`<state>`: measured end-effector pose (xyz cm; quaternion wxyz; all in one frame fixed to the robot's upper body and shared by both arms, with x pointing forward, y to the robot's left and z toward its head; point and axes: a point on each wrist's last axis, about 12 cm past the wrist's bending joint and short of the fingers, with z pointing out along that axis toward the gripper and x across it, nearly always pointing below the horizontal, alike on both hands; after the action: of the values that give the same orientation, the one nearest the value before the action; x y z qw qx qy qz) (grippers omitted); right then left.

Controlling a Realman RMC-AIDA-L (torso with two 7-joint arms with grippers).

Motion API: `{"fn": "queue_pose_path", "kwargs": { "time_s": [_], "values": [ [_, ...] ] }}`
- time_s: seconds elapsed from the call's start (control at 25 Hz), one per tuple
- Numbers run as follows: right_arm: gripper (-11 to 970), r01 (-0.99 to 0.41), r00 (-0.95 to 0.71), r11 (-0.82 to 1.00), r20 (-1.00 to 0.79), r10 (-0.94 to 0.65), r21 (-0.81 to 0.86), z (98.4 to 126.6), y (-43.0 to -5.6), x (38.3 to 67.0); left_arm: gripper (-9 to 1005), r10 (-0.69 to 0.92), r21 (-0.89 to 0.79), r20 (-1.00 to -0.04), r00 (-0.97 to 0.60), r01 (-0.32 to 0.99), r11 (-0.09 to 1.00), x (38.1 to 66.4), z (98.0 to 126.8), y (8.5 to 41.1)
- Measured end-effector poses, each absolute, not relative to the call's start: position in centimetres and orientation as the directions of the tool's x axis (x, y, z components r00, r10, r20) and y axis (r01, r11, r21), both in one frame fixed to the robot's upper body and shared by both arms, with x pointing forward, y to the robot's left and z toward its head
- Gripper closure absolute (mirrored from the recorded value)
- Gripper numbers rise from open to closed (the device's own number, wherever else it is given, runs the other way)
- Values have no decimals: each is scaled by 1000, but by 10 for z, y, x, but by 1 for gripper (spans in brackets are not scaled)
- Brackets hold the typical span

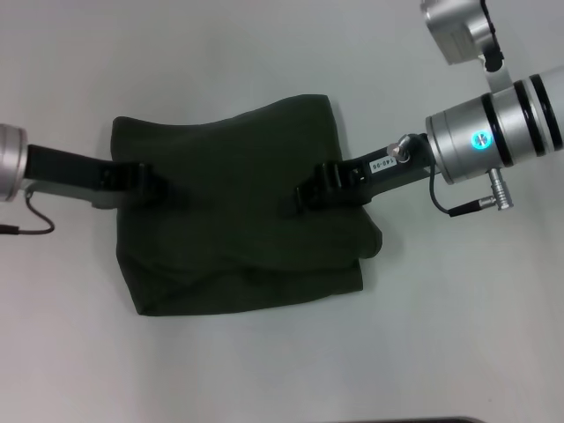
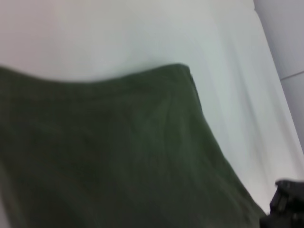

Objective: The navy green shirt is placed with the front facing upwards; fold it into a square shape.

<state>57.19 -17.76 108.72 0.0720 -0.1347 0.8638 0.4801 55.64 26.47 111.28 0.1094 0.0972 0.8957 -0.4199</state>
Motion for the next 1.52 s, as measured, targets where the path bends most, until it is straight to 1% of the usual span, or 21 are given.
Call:
{"fn": "queue_pose_path", "kwargs": {
  "time_s": [0.16, 0.24, 0.36, 0.6, 0.76, 1.0, 1.28, 1.52],
  "values": [
    [957, -288, -958, 510, -242, -157, 810, 1083, -179, 570, 994, 82, -712, -281, -956, 265, 651, 563, 1108, 255],
    [957, -284, -959, 512, -239, -153, 811, 1082, -180, 569, 995, 88, -685, -258, -962, 246, 686, 565, 1103, 252],
    [956, -282, -960, 513, -237, -152, 811, 1081, -181, 569, 995, 89, -645, -212, -973, 208, 735, 565, 1093, 254],
    [956, -270, -963, 558, -225, -149, 784, 1076, -184, 570, 994, 75, -617, -175, -982, 169, 769, 563, 1086, 262],
    [957, -255, -967, 582, -206, -150, 772, 1071, -185, 569, 994, 97, -634, -178, -979, 189, 750, 560, 1091, 265],
    [957, -274, -962, 515, -229, -151, 812, 1085, -184, 570, 994, 170, -716, -221, -960, 279, 640, 555, 1110, 257],
    [956, -313, -947, 460, -235, -220, 831, 1094, -169, 569, 994, 184, -720, -230, -956, 294, 629, 552, 1114, 257],
    [956, -302, -951, 521, -216, -222, 798, 1083, -152, 574, 991, 201, -717, -216, -956, 295, 631, 550, 1112, 255]
  ]
}}
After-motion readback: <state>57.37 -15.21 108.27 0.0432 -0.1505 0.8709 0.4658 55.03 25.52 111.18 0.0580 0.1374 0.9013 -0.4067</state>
